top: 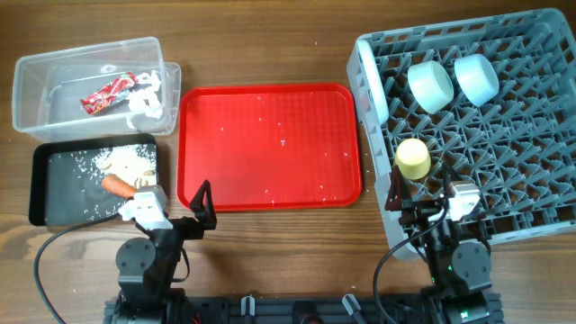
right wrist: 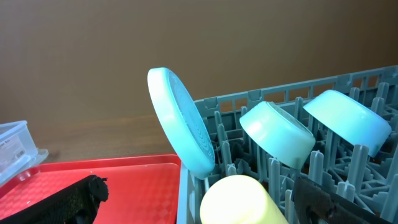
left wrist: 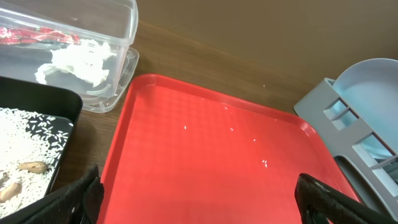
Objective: Sort waste into correct bins and load items into the dishwasher rack
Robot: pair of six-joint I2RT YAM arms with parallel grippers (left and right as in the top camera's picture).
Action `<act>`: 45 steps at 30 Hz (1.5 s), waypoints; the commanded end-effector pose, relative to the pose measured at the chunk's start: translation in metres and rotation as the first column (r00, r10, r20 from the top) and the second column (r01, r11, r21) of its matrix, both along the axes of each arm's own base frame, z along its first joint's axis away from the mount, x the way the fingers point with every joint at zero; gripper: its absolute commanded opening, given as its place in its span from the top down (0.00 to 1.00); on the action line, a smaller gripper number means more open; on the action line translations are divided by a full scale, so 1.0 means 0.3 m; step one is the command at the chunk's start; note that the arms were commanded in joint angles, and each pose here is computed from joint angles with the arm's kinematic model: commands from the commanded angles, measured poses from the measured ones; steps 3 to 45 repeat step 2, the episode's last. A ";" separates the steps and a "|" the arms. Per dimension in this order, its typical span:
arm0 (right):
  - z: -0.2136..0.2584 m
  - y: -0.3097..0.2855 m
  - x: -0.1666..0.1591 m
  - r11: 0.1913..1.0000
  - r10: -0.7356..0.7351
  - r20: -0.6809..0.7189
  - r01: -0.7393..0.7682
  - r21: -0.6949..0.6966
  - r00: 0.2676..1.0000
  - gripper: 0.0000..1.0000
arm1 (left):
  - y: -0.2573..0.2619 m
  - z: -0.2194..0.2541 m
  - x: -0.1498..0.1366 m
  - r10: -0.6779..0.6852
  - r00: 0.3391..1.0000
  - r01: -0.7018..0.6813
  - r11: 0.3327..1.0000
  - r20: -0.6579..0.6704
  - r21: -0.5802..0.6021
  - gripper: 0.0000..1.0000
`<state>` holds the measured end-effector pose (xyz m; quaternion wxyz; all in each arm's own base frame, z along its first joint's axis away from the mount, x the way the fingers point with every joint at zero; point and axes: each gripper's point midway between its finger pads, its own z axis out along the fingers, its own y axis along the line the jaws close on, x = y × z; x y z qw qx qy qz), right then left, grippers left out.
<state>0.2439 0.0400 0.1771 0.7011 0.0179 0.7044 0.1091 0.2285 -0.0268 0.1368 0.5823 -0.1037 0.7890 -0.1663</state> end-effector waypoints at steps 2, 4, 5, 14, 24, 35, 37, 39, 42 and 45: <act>0.005 -0.004 0.000 1.000 -0.006 0.006 0.006 0.009 1.000 0.00 | -0.002 -0.001 0.000 -0.007 1.000 0.007 1.000 0.008 0.019 0.00; 0.005 -0.004 0.000 1.000 -0.006 0.006 0.006 0.009 1.000 0.00 | -0.002 -0.001 0.000 -0.007 1.000 0.007 1.000 0.008 0.019 0.00; 0.005 -0.004 0.000 1.000 -0.006 0.006 0.006 0.009 1.000 0.00 | -0.002 -0.001 0.000 -0.007 1.000 0.007 1.000 0.008 0.019 0.00; 0.005 -0.004 0.000 1.000 -0.006 0.006 0.006 0.009 1.000 0.00 | -0.002 -0.001 0.000 -0.007 1.000 0.007 1.000 0.008 0.019 0.00; 0.005 -0.004 0.000 1.000 -0.006 0.006 0.006 0.009 1.000 0.00 | -0.002 -0.001 0.000 -0.007 1.000 0.007 1.000 0.008 0.019 0.00; 0.005 -0.004 0.000 1.000 -0.006 0.006 0.006 0.009 1.000 0.00 | -0.002 -0.001 0.000 -0.007 1.000 0.007 1.000 0.008 0.019 0.00; 0.005 -0.004 0.000 1.000 -0.006 0.006 0.006 0.009 1.000 0.00 | -0.002 -0.001 0.000 -0.007 1.000 0.007 1.000 0.008 0.019 0.00; 0.005 -0.004 0.000 1.000 -0.006 0.006 0.006 0.009 1.000 0.00 | -0.002 -0.001 0.000 -0.007 1.000 0.007 1.000 0.008 0.019 0.00; 0.005 -0.004 0.000 1.000 -0.006 0.006 0.006 0.009 1.000 0.00 | -0.002 -0.001 0.000 -0.007 1.000 0.007 1.000 0.008 0.019 0.00; 0.005 -0.004 0.000 1.000 -0.006 0.006 0.006 0.009 1.000 0.00 | -0.002 -0.001 0.000 -0.007 1.000 0.007 1.000 0.008 0.019 0.00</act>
